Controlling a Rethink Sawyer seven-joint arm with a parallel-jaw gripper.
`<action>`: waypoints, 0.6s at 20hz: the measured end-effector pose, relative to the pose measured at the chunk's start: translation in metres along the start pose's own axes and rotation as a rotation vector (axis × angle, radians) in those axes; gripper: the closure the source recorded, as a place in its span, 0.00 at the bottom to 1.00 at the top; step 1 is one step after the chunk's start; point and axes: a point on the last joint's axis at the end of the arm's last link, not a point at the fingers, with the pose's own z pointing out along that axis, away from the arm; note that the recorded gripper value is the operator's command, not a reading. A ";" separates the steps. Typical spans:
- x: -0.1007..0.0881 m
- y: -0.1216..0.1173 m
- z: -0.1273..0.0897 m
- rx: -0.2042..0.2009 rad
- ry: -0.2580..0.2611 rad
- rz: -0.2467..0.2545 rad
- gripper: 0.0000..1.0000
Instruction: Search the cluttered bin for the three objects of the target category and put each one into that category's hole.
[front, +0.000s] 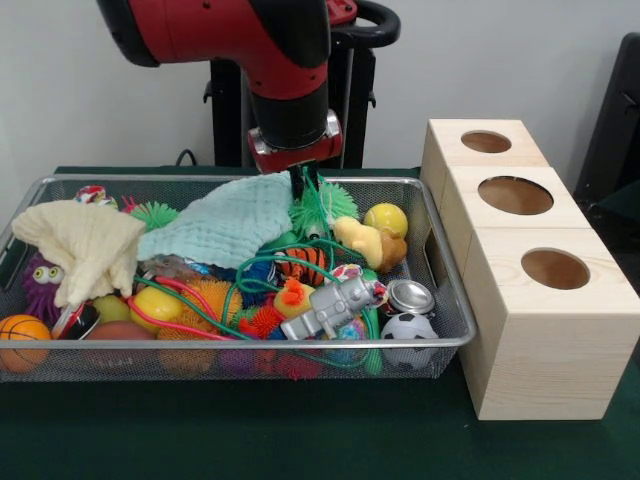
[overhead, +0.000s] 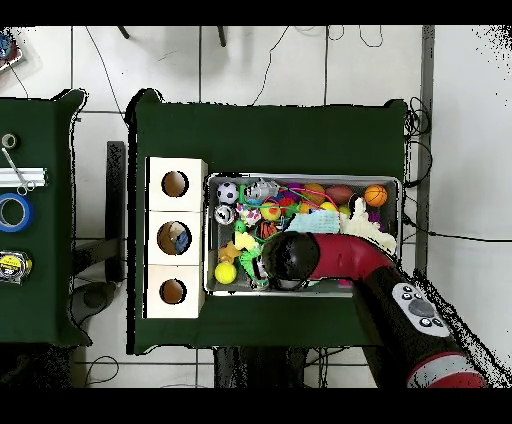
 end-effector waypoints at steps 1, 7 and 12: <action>-0.006 -0.005 -0.011 -0.011 0.029 0.001 1.00; -0.026 -0.018 -0.042 -0.039 0.042 -0.014 1.00; -0.037 -0.031 -0.067 -0.054 -0.026 -0.026 1.00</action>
